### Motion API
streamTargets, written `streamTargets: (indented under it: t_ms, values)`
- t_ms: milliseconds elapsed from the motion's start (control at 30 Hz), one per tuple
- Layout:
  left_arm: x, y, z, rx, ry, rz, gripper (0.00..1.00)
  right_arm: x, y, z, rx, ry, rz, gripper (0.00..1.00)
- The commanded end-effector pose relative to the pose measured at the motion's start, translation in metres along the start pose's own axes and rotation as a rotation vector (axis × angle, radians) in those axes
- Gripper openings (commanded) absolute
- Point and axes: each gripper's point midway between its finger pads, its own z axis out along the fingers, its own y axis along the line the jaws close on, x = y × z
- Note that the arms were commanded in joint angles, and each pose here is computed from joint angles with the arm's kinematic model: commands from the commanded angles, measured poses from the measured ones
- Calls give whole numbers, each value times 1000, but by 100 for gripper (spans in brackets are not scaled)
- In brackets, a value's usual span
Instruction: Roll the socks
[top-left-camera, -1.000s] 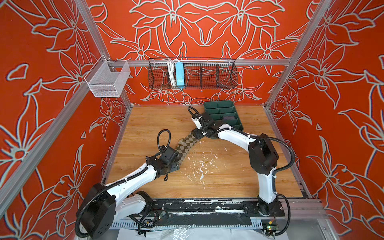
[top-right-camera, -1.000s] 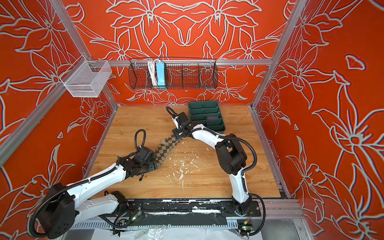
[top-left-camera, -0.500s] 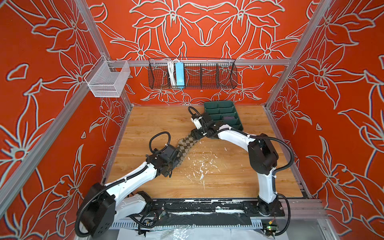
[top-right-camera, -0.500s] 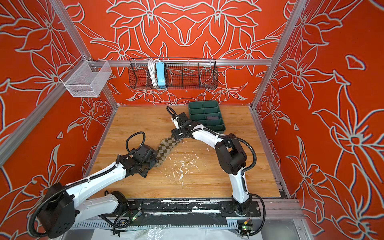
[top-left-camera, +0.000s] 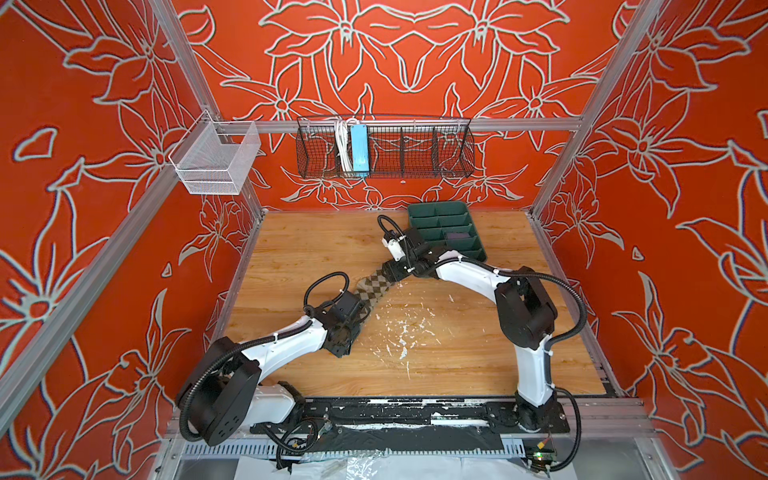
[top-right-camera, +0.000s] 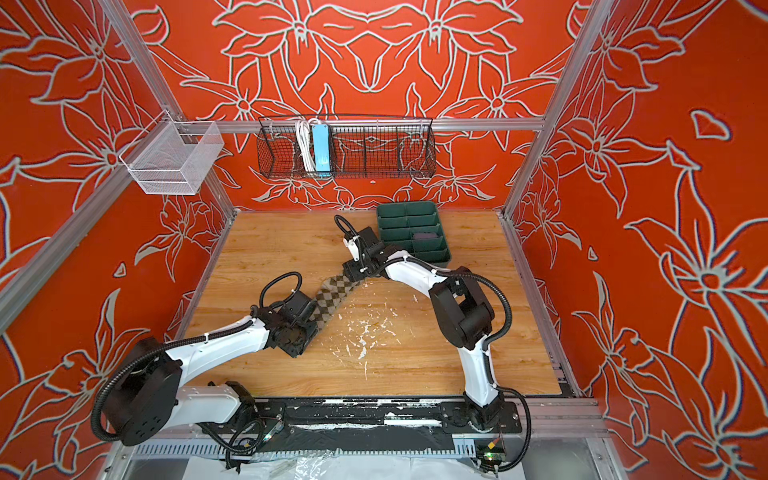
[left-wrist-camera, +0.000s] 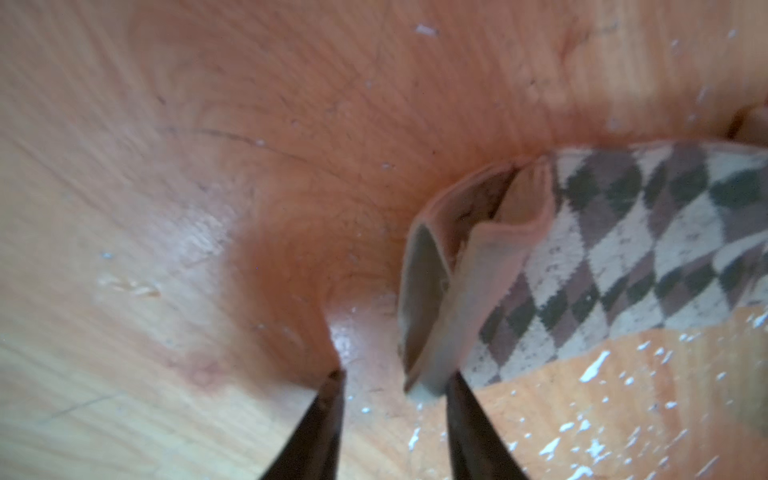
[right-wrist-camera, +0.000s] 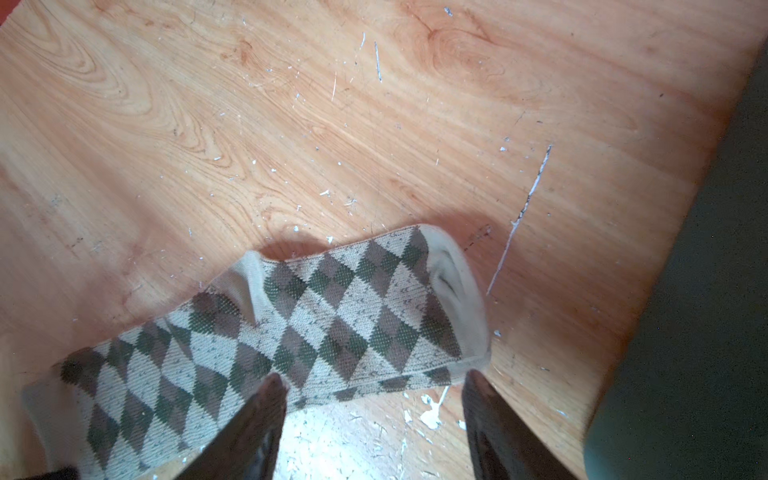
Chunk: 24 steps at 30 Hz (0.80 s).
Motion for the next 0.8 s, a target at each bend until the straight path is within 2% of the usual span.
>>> streamTargets:
  t_ms: [0,200,433,667,767]
  values:
    - [-6,10,-1,-20,-28,-50,33,3,-7,5,8,2,17,70]
    - [-8,17,6,-48,-40,-48,25,2,-15,9,52,18,22,69]
    - [-3,21,18,-67,-17,-59,25,5,-43,13,212,41,-5,70]
    - [-2,24,19,-85,-15,-54,25,17,-63,36,308,123,-28,70]
    - [-2,27,18,-93,-13,-49,25,20,-66,47,307,129,-16,69]
